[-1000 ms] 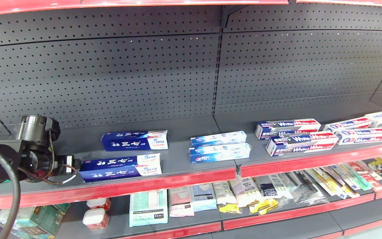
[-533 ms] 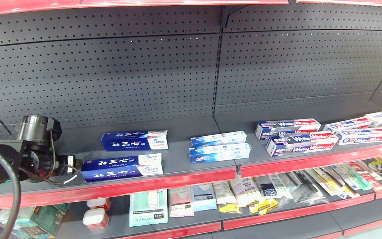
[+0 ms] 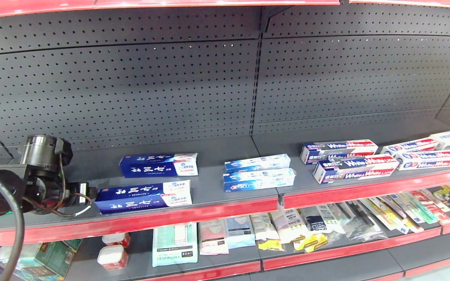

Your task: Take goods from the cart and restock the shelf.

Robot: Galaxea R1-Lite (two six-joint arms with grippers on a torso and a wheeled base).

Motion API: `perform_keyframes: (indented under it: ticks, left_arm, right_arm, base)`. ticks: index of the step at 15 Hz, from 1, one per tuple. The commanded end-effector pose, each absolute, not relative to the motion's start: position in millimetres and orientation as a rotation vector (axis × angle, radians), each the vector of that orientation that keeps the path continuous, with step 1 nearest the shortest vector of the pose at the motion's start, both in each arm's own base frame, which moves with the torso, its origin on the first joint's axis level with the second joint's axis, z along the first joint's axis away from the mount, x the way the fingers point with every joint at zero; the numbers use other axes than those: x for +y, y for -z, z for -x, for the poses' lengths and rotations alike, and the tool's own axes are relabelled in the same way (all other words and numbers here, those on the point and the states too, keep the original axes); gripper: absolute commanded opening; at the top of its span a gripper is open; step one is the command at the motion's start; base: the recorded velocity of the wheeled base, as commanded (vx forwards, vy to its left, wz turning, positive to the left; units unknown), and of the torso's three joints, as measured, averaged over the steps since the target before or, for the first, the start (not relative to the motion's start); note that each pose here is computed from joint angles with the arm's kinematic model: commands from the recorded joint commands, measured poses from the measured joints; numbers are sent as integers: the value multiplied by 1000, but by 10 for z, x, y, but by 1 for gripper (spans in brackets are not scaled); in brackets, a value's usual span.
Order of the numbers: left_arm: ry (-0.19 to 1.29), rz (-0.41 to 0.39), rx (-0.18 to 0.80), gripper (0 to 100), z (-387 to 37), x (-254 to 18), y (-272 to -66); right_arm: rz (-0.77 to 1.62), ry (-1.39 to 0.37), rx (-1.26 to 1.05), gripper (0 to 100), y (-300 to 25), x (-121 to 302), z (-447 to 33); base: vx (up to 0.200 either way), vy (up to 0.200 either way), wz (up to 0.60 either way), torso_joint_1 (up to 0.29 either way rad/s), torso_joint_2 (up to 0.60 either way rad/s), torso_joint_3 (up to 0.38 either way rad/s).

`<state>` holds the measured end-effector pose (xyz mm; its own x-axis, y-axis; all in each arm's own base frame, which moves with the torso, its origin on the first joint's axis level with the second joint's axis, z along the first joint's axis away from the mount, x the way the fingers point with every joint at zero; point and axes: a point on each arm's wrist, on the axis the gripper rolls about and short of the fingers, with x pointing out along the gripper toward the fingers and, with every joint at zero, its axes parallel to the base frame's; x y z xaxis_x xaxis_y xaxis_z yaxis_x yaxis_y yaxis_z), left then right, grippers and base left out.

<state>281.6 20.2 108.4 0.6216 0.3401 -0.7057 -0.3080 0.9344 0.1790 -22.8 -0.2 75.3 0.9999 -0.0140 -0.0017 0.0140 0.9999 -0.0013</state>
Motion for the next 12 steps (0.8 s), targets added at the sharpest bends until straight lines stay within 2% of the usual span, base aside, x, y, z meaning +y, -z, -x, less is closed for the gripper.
perform_keyframes:
  ticks: [1, 12]
  left_arm:
    - [-374, -41, 819, 100, -2814, 204, -1086]
    - [-373, -35, 818, 100, -2814, 199, -1086]
  right_arm:
    - [2, 14, 3, 100, -754, -2, 227]
    - [2, 14, 5, 100, -752, -2, 227]
  base:
    - [0, 0, 0, 0, 0, 0]
    - [0, 0, 0, 0, 0, 0]
